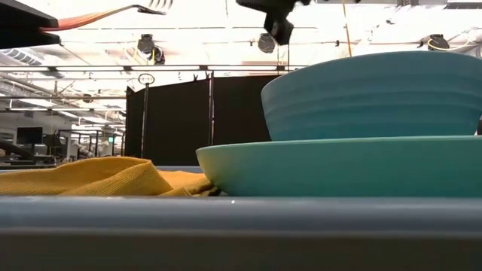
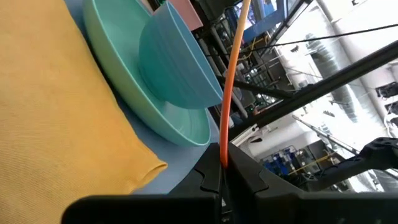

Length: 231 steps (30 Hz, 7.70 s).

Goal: Set up tray
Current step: Put the orange fork on top of the napkin

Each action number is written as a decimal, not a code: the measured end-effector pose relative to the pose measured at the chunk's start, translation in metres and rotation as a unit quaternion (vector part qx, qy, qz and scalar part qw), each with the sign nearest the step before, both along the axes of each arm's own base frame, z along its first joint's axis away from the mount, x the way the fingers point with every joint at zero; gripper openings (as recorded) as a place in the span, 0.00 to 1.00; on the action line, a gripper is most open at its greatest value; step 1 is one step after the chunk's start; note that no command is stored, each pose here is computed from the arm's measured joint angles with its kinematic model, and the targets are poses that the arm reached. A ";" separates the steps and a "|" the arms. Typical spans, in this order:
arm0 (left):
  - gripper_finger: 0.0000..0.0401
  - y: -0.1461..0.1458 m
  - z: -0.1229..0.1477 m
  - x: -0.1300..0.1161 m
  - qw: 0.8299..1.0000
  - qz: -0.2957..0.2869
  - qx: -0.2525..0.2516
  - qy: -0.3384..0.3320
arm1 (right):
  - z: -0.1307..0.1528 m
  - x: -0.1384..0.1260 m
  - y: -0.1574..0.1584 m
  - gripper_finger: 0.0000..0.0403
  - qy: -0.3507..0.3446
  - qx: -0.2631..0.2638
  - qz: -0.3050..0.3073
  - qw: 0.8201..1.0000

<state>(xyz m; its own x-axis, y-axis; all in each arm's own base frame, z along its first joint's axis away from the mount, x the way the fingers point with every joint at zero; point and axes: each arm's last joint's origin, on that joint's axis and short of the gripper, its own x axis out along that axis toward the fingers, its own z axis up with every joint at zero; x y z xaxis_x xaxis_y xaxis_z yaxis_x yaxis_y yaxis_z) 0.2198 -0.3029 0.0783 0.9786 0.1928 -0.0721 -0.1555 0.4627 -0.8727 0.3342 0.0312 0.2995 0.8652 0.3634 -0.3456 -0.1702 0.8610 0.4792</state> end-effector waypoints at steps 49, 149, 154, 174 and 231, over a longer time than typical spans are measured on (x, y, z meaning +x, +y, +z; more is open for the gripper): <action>0.01 0.002 -0.001 0.002 0.999 0.000 0.034 0.008 | -0.032 0.071 0.029 0.40 -0.047 -0.068 0.060 0.995; 0.08 -0.024 0.009 -0.050 0.974 0.029 0.224 0.023 | -0.074 0.093 0.037 0.00 -0.016 -0.053 -0.086 0.995; 0.04 -0.024 0.009 -0.050 0.972 0.028 0.231 0.024 | -0.076 0.092 0.036 0.00 -0.006 -0.052 -0.090 0.995; 0.06 -0.024 0.010 -0.050 0.971 0.028 0.235 0.025 | -0.102 0.102 0.036 0.00 0.011 -0.050 -0.102 0.993; 0.06 -0.024 0.010 -0.050 0.970 0.022 0.241 0.026 | -0.156 0.116 0.021 0.00 0.052 -0.043 -0.140 0.988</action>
<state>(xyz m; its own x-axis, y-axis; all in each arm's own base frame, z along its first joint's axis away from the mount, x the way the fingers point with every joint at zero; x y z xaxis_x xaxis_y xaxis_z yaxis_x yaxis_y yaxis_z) 0.1701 -0.3273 0.0883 0.9659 0.2585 -0.0119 -0.2226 0.8066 -0.5476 0.4500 0.0526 0.1434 0.8859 0.0811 -0.4567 0.1259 0.9056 0.4050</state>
